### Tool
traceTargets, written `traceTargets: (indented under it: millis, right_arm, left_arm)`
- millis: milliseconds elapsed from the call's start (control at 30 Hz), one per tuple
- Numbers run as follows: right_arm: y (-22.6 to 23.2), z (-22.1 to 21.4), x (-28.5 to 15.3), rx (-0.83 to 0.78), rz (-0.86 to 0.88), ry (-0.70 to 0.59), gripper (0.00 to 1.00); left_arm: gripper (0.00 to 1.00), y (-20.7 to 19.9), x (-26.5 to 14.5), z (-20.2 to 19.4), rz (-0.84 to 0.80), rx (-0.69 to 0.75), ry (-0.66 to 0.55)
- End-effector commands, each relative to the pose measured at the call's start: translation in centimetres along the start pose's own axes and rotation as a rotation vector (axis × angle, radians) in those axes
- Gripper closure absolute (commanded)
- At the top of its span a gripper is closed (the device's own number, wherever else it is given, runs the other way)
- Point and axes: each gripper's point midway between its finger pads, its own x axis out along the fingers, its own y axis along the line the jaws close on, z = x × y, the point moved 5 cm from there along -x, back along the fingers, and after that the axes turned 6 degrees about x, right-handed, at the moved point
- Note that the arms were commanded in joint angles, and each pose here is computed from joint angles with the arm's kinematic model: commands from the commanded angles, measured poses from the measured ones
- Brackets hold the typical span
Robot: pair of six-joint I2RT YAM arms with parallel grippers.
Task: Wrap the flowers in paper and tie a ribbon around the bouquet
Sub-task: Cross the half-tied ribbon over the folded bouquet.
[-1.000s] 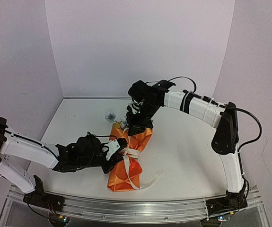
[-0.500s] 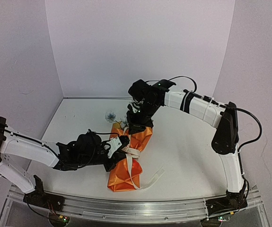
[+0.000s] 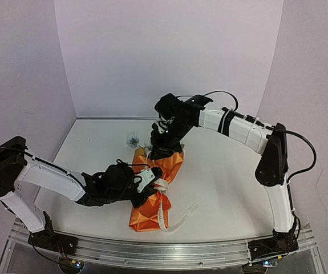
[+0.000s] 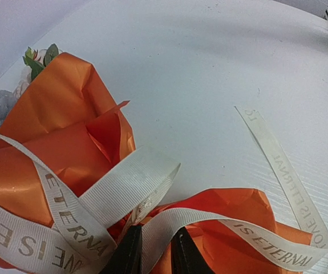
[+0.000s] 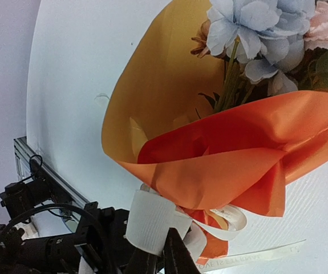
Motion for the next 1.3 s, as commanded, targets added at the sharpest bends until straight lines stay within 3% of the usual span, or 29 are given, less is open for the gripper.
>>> traceTargets:
  millis: [0,133,433,700,1067,1267]
  right_arm:
    - [1.2,-0.9,-2.1,-0.009,0.088,0.020,0.88]
    - [1.3,-1.9,-2.9,-0.010,0.114,0.047,0.80]
    - [0.4,-4.7,-6.1,-0.046,0.121,0.048,0.51]
    - [-3.0,-8.8,-5.6,-0.087,0.052,0.089,0.51]
    - [-5.1,-11.3,-3.0,-0.096,0.042,0.084,0.54]
    - [-4.4,-11.7,-0.5,-0.116,0.061,0.062,0.55]
  left_arm:
    - [0.80,1.8,0.4,3.0,0.091,-0.029,-0.087]
    - [0.79,2.3,0.6,3.1,0.114,-0.043,-0.087]
    - [0.79,2.6,0.8,2.8,0.113,-0.069,-0.078]
    - [0.73,2.4,0.1,3.8,0.076,-0.078,-0.106]
    - [0.46,2.4,-4.2,6.5,0.008,-0.131,-0.188]
    - [0.39,4.9,-7.6,7.2,0.147,-0.241,-0.225]
